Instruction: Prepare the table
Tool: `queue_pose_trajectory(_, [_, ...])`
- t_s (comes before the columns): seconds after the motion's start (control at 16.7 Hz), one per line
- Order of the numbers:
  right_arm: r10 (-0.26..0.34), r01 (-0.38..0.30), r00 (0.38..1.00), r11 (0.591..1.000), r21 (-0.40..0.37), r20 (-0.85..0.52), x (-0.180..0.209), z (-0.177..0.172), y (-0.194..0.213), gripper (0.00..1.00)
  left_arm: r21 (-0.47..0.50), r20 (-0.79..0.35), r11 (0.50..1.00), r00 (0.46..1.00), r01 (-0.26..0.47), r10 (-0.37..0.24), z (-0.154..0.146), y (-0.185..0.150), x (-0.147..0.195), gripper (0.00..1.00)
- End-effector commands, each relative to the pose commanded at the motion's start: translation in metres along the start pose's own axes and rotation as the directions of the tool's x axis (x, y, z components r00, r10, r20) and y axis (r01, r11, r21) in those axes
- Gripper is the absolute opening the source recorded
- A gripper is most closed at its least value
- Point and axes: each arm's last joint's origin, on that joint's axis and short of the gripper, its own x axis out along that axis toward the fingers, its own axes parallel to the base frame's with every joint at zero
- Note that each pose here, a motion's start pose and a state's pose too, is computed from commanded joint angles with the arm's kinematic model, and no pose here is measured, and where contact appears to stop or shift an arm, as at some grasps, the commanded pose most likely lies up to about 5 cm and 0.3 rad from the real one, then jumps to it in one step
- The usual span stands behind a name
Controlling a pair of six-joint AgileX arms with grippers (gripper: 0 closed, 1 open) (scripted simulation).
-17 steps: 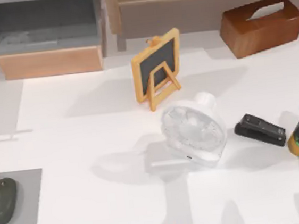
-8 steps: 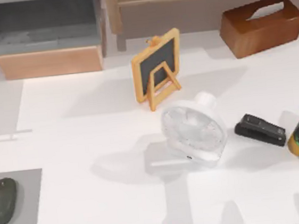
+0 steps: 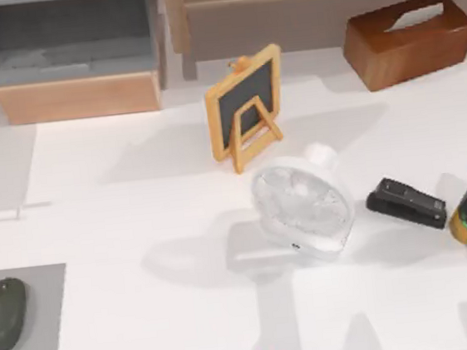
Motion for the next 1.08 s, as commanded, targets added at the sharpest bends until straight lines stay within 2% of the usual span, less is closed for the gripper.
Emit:
queue_pose_trajectory(0.36, [0.000,0.000,1.000,1.000,0.000,0.000,0.000,0.000,0.000,1.00,-0.018,-0.002,1.000,1.000,0.017,-0.017,0.000,-0.004,0.000,0.00])
queue_pose_trajectory(0.54, [0.000,0.000,1.000,1.000,0.000,0.000,0.000,0.000,0.000,1.00,-0.026,-0.001,0.999,1.000,0.029,-0.029,0.000,-0.007,0.020,0.00])
queue_pose_trajectory(0.66, [0.000,0.000,1.000,1.000,0.000,0.000,0.000,0.000,0.000,1.00,-0.008,-0.003,1.000,1.000,0.003,-0.003,-0.005,-0.001,0.039,0.00])
queue_pose_trajectory(0.78, [0.000,0.000,1.000,1.000,0.000,0.000,0.000,0.000,0.000,1.00,-0.009,-0.002,1.000,1.000,0.007,-0.007,-0.002,-0.001,0.057,0.00])
queue_pose_trajectory(1.08, [0.000,0.000,1.000,1.000,0.000,0.000,0.000,0.000,0.000,1.00,-0.023,-0.007,0.999,1.000,0.023,-0.023,-0.002,-0.006,0.060,0.00])
